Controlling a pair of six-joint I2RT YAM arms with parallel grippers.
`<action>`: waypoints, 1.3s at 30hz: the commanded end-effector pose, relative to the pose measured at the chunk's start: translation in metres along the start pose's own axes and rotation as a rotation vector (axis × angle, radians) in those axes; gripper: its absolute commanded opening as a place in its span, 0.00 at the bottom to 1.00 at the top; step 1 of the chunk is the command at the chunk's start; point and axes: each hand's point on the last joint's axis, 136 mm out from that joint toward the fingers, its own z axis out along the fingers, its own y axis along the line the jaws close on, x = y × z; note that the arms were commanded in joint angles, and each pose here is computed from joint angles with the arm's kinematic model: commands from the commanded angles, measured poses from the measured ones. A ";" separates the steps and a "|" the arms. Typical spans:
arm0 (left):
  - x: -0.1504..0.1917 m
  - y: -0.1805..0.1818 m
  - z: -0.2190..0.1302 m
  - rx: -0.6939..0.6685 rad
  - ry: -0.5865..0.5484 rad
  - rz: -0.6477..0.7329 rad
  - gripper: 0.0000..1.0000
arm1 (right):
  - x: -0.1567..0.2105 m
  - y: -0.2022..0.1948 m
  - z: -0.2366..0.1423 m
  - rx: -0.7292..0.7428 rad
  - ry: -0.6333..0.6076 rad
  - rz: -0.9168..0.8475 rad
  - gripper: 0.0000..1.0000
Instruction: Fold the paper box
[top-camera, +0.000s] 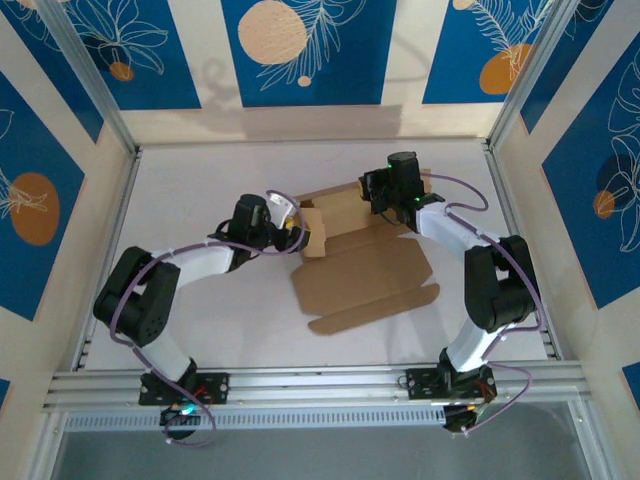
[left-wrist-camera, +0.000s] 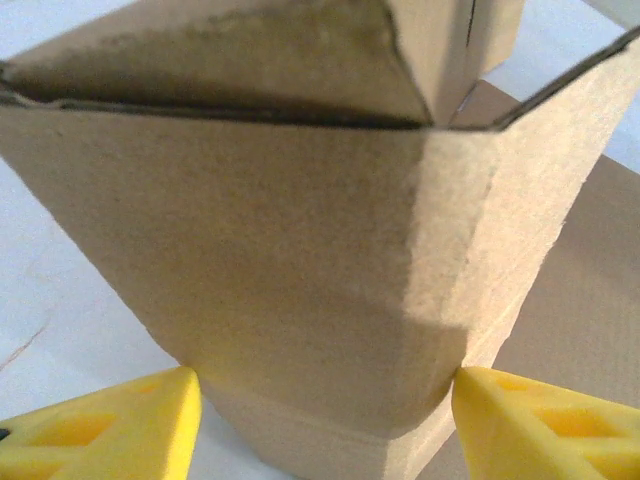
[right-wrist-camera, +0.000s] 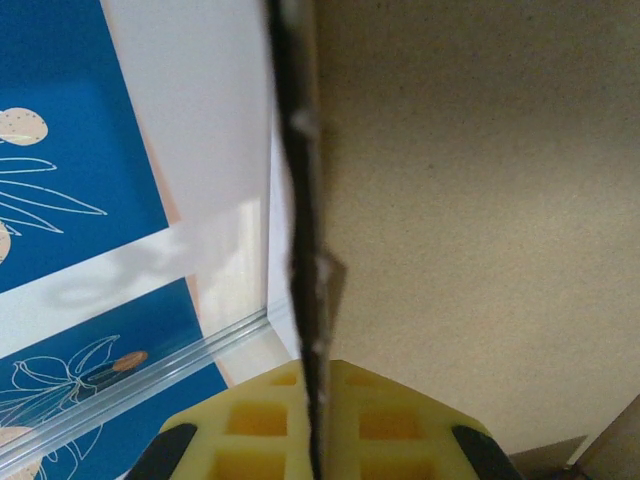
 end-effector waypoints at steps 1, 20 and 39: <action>-0.018 -0.004 -0.002 0.052 -0.083 0.029 0.68 | 0.023 -0.016 -0.007 0.053 0.100 0.000 0.00; -0.024 0.004 0.001 0.061 -0.086 -0.007 0.76 | 0.032 -0.014 -0.006 0.053 0.135 -0.021 0.00; -0.028 0.042 -0.010 -0.206 -0.087 0.025 0.48 | 0.045 -0.028 -0.030 0.099 0.002 -0.023 0.00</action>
